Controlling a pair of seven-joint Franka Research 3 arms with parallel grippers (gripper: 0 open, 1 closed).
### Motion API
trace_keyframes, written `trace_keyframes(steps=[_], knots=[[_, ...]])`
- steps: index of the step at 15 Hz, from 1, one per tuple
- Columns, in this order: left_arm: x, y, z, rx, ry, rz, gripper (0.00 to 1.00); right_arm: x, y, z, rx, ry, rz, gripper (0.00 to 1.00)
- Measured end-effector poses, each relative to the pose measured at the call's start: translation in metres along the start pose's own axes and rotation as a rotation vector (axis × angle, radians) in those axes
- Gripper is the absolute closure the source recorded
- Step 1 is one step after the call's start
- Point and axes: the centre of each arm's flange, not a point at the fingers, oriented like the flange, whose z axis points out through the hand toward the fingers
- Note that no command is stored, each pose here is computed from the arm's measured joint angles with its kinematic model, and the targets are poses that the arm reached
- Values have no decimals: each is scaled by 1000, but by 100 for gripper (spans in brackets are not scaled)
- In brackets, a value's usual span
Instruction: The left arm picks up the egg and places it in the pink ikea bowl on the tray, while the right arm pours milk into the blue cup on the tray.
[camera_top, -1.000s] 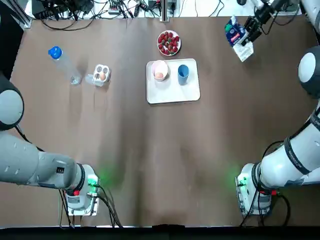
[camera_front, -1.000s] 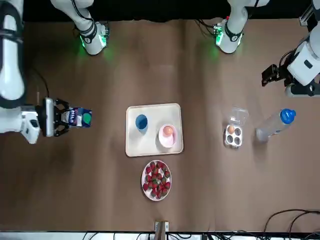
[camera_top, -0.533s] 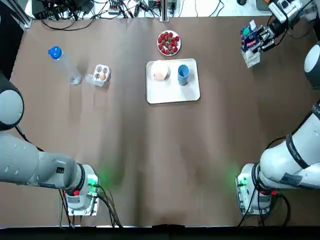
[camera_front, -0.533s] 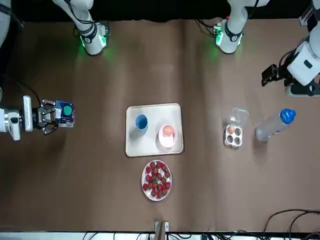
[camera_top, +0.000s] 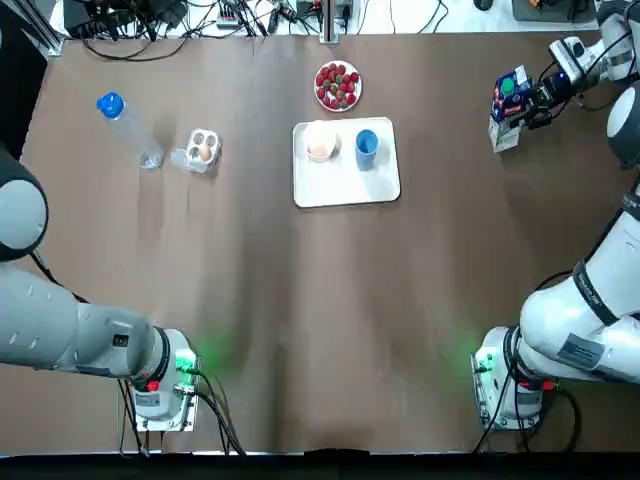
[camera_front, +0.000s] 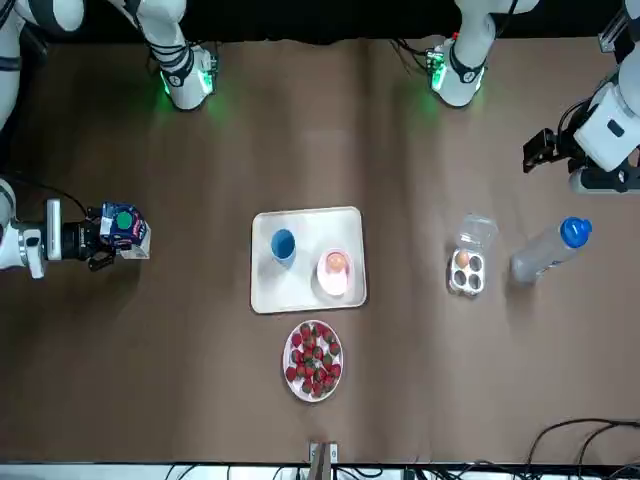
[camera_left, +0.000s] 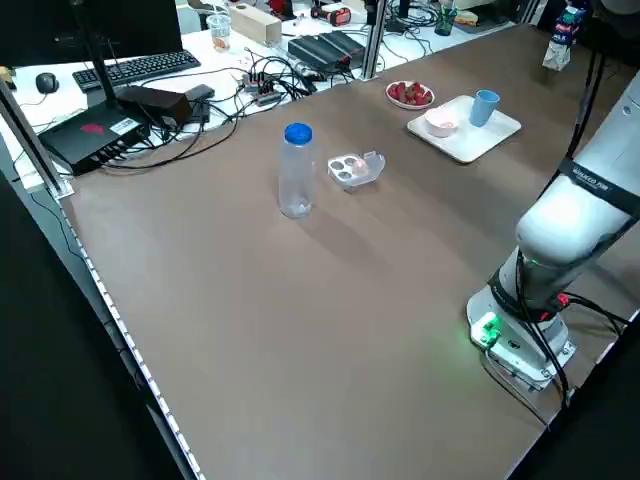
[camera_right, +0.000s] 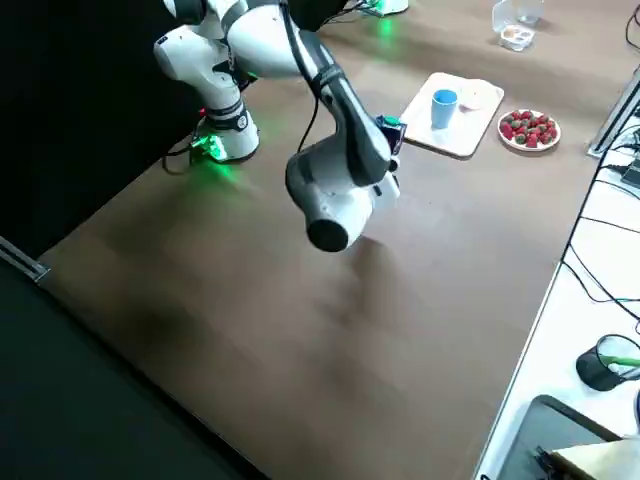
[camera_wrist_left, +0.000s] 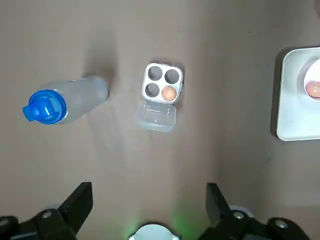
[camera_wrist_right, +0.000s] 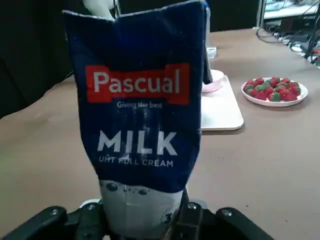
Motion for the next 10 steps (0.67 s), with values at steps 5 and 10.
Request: trace_keyframes(steps=[5,10], knots=[[0,0,0,0,-1,1,0,-39,-16,-2,-17,64,2,53],[3,1,4,1,-8,2,0,-85,-27,12,-41,187,16,53]])
